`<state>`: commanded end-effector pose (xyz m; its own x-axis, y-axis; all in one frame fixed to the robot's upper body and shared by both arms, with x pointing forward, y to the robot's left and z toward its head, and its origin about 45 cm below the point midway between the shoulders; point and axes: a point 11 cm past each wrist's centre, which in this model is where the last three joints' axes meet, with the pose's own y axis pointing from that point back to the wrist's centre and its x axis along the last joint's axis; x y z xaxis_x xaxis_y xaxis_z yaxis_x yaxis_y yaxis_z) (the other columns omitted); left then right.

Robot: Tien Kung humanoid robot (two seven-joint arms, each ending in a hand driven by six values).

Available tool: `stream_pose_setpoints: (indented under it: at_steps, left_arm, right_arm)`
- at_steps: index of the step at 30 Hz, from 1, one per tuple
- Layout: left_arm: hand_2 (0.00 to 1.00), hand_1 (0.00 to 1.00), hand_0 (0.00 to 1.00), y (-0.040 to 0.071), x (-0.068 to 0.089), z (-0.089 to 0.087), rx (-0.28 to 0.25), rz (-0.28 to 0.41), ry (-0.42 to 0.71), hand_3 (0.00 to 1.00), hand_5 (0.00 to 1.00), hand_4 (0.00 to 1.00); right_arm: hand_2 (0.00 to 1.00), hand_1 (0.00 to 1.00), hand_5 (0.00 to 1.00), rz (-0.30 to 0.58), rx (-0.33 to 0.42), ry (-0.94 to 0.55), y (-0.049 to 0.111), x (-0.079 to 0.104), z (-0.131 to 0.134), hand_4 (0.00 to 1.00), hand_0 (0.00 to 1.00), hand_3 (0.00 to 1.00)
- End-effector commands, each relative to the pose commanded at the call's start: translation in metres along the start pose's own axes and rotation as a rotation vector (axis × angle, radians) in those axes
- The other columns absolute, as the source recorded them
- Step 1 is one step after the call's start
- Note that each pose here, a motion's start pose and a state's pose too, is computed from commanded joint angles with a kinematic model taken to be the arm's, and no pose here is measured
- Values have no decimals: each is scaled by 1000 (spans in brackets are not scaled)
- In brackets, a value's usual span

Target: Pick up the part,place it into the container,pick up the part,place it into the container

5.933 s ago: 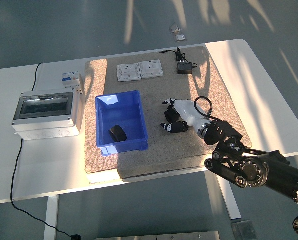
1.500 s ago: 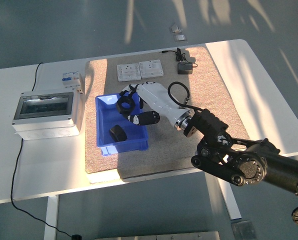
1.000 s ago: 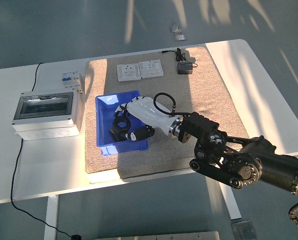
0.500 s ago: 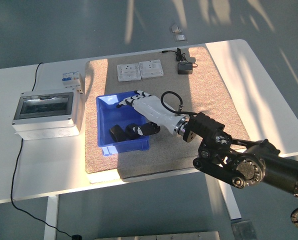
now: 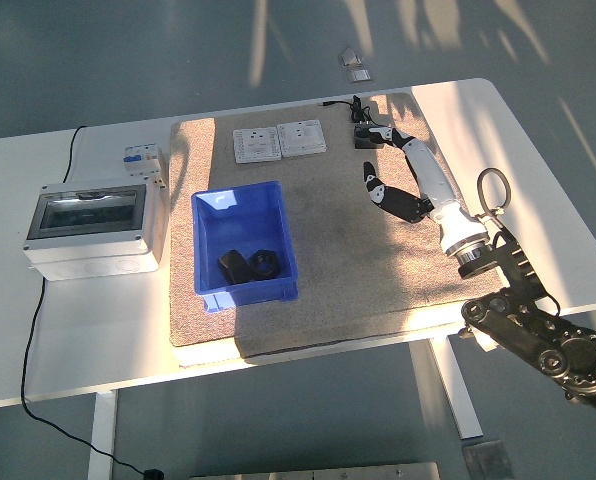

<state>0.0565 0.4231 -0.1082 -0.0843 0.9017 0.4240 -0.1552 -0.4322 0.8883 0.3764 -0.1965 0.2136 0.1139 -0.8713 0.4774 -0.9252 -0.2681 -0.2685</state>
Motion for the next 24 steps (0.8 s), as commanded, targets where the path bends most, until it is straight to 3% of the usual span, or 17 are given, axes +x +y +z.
stream_pose_setpoints:
  at_steps: [7,8,11,13,14,24]
  left_arm:
    - [658,659,676,1,-4,-6,8,-6,14,727,816,764]
    - [658,658,676,1,-4,-6,9,-6,12,726,815,762]
    - [658,658,676,1,-4,-6,9,-7,8,726,815,762]
    - [658,658,676,1,-4,-6,11,-7,5,726,815,762]
    - [658,659,674,1,-4,-6,12,-7,5,726,815,761]
    - [659,659,675,0,-3,-6,12,-22,4,726,813,762]
  right_arm:
    - [719,677,26,223,-123,-176,47,53,36,520,784,667]
    - [702,645,113,253,-144,-195,54,58,42,549,762,660]
    - [702,645,113,329,-186,-247,69,70,55,549,762,660]
    - [702,645,113,362,-196,-275,73,73,58,549,762,660]
    - [693,633,159,377,-198,-287,74,74,59,572,754,655]
    - [683,600,180,464,-206,-335,79,80,63,580,738,657]
